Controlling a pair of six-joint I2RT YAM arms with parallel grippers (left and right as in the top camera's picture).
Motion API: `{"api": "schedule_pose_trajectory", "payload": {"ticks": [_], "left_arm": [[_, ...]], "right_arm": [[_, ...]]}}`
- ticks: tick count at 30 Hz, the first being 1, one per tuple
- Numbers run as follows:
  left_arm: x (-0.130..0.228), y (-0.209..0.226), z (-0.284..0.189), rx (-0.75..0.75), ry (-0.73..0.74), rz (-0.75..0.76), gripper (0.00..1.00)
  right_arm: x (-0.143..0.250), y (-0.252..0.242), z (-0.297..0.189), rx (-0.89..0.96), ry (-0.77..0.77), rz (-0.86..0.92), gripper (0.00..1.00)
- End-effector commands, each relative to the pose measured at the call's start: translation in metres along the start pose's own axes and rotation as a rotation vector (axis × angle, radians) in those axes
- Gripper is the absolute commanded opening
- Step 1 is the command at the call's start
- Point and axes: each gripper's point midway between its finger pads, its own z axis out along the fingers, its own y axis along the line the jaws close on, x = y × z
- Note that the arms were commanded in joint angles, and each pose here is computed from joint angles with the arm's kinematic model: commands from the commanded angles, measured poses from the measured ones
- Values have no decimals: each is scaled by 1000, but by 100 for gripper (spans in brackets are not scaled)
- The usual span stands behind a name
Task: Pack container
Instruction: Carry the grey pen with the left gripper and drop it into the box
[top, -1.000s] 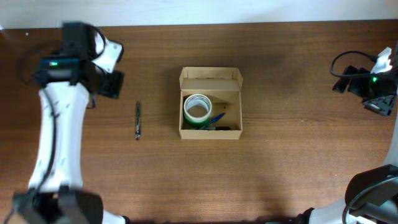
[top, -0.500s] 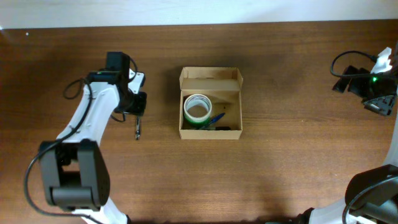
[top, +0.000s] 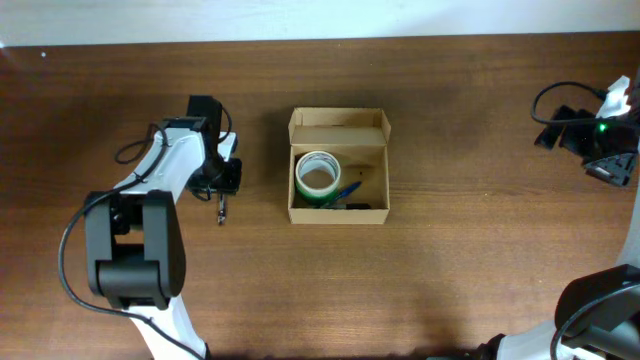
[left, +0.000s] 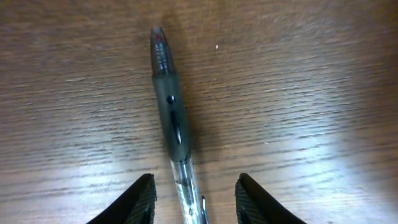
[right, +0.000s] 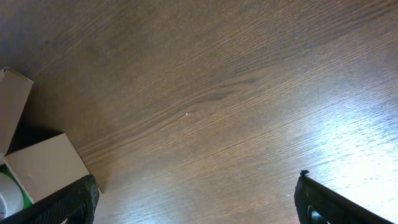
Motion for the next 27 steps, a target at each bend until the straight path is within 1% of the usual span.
{"api": "schedule_pose_trajectory", "payload": {"ticks": [1, 6, 9, 10, 12, 14, 16, 18, 21, 23, 25, 27], "left_arm": [[8, 4, 18, -8, 50, 21, 41], [10, 4, 27, -7, 59, 15, 40], [10, 4, 27, -8, 58, 12, 5], [9, 4, 27, -8, 56, 12, 2], [8, 4, 26, -8, 53, 13, 2], [4, 5, 22, -9, 45, 45, 2], [-6, 8, 7, -11, 21, 71, 2], [-22, 12, -18, -16, -28, 92, 2], [-55, 15, -71, -33, -150, 125, 2], [-78, 13, -117, -42, -263, 158, 2], [-93, -1, -165, -23, -370, 268, 2], [-97, -22, -209, -10, -460, 404, 2]], "right_arm": [[1, 0, 3, -7, 10, 6, 99], [1, 0, 3, -7, 10, 6, 99], [1, 0, 3, -7, 10, 6, 99], [1, 0, 3, -7, 10, 6, 99], [1, 0, 3, -7, 10, 6, 99], [1, 0, 3, -7, 10, 6, 99], [1, 0, 3, -7, 9, 6, 99], [1, 0, 3, -7, 10, 6, 99], [1, 0, 3, -7, 10, 6, 99], [1, 0, 3, -7, 10, 6, 99], [1, 0, 3, -7, 9, 6, 99], [1, 0, 3, -7, 10, 6, 99]]}}
